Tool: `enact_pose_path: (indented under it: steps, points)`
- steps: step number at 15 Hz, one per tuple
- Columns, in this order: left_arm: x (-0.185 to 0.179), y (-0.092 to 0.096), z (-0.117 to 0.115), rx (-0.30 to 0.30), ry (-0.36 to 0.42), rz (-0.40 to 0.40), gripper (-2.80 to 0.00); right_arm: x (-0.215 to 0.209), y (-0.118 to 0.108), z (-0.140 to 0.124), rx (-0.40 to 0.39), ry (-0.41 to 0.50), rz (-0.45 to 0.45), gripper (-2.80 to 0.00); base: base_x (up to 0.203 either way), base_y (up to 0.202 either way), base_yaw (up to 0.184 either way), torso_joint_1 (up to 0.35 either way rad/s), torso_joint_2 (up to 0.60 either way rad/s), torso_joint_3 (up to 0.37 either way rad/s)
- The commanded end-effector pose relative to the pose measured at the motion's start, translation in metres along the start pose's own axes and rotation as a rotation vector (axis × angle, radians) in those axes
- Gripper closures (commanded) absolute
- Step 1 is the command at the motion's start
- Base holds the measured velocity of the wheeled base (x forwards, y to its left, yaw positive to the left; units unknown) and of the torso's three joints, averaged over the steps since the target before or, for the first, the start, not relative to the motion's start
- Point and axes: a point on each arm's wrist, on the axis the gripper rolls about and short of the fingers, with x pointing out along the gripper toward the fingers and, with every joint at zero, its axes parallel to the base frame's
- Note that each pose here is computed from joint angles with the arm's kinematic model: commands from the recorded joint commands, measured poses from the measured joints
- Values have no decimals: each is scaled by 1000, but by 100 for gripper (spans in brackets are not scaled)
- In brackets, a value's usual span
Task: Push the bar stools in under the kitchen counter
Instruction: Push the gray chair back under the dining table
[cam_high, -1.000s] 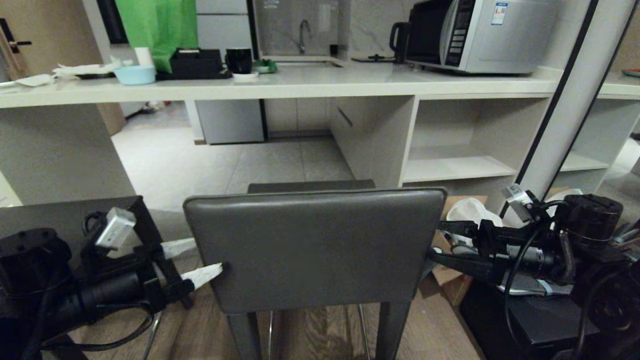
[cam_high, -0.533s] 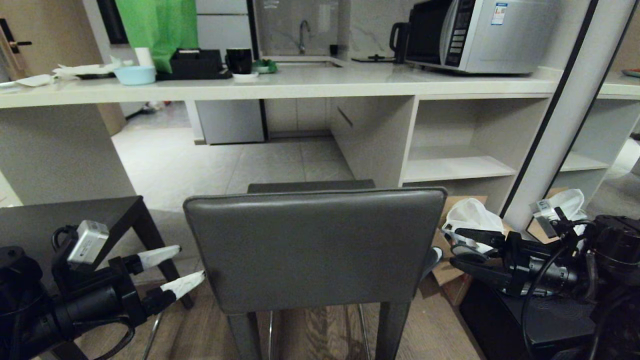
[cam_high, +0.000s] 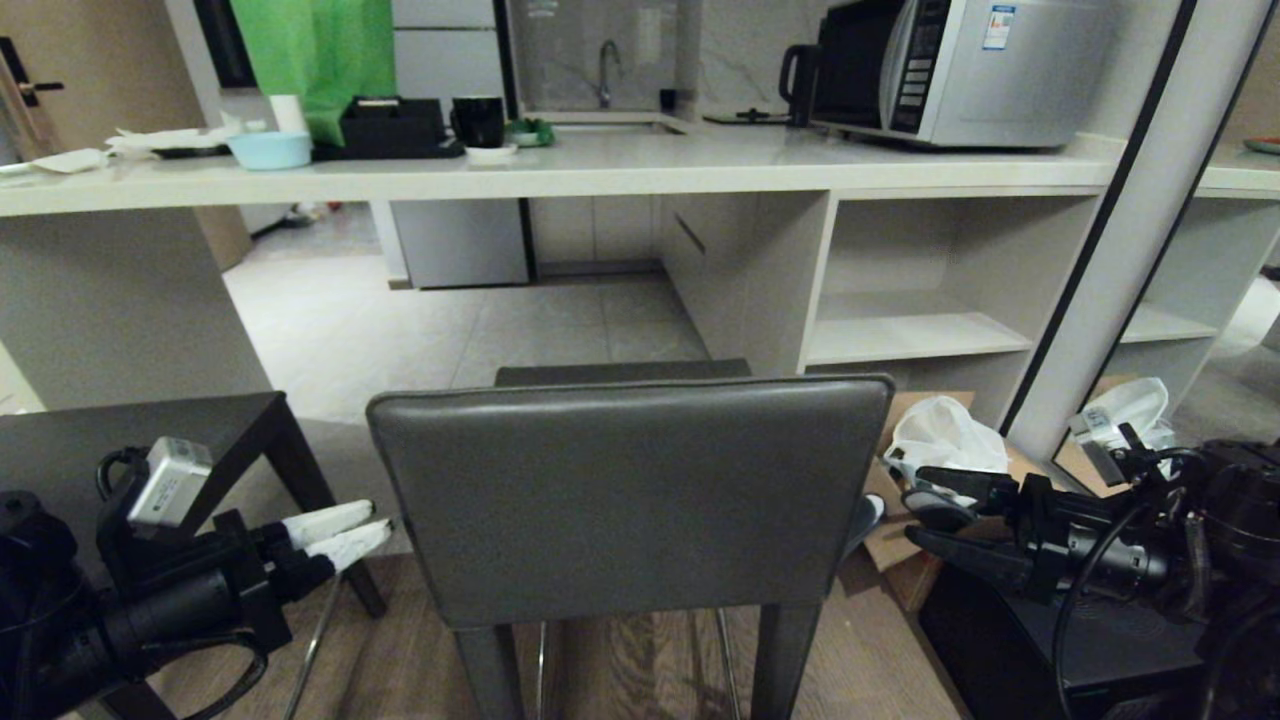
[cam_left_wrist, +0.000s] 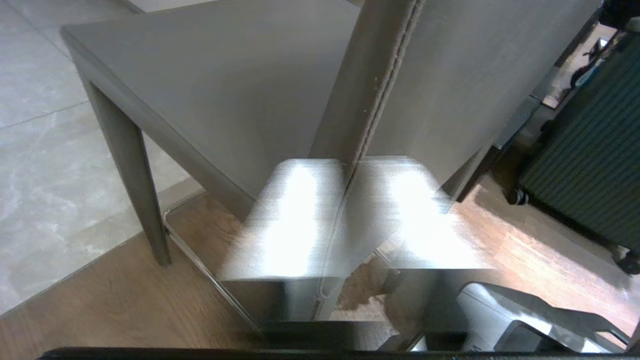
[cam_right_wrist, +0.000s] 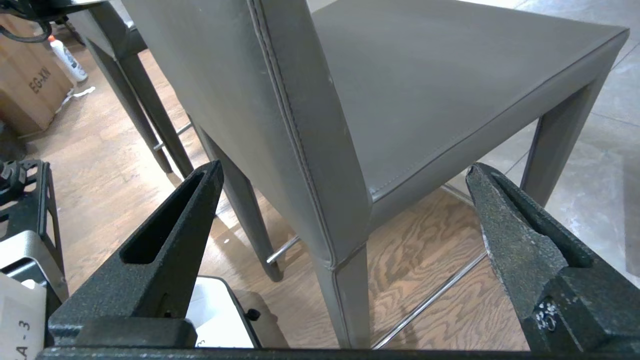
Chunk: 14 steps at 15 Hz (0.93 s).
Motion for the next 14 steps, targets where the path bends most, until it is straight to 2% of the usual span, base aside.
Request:
enact_pose_path:
  steps: [1, 3, 6, 7, 14]
  points:
    - [1, -1, 2, 14, -10, -12, 0, -1, 2, 4, -18, -9, 5, -280, 0, 0, 0, 0, 0, 0]
    - [3, -3, 3, 24, -10, -23, 0, -1, 1, 4, -20, -11, 0, -280, 0, 0, 0, 0, 0, 0]
    - [-5, -10, -3, 1, 9, -9, 0, -3, -4, 3, -9, -11, -164, -280, 0, 0, 0, 0, 0, 0]
    - [-5, -11, -4, -2, 12, -7, 0, -6, -7, 2, 6, -9, -193, -280, 0, 0, 0, 0, 0, 0]
    - [-5, -11, -5, -5, 15, -12, 0, -11, -4, 1, 26, -7, -201, -280, 0, 0, 0, 0, 0, 0]
